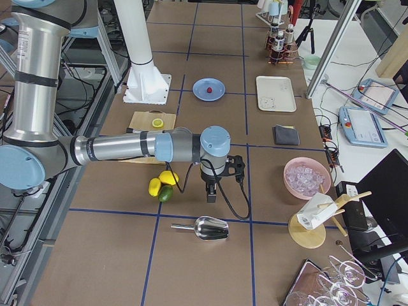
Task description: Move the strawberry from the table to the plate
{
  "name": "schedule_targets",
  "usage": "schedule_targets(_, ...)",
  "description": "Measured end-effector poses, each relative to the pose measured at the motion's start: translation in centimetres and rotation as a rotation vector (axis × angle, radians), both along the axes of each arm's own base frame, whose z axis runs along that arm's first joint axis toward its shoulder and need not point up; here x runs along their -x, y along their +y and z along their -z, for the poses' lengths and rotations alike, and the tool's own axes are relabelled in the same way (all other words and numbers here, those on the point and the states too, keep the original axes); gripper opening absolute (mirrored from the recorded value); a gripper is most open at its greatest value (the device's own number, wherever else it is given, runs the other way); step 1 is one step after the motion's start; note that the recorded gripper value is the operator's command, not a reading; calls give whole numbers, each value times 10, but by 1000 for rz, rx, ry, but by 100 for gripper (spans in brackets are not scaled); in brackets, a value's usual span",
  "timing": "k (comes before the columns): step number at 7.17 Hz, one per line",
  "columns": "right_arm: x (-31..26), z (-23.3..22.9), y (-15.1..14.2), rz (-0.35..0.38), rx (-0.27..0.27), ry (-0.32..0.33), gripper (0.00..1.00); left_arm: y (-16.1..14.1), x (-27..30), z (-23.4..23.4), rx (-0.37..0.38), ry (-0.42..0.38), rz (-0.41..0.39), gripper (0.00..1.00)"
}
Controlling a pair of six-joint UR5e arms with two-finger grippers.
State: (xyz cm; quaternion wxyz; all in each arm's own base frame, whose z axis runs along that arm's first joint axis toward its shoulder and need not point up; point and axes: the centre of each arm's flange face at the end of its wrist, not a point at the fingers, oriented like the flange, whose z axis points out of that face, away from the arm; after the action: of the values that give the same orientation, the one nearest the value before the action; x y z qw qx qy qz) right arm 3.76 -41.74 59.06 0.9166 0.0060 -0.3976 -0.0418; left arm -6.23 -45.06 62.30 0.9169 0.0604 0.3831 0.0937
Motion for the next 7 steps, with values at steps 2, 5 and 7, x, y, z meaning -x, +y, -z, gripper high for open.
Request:
schedule_targets(2,0,0,-1,0,0,-1,100,-10,0,12,-30,-4,0,100)
schedule_targets(5,1,0,-2,-1,4,-2,100,-16,1,16,-39,-6,1,100)
schedule_targets(7,2,0,-3,-5,10,-9,100,-14,1,12,-30,-7,2,100)
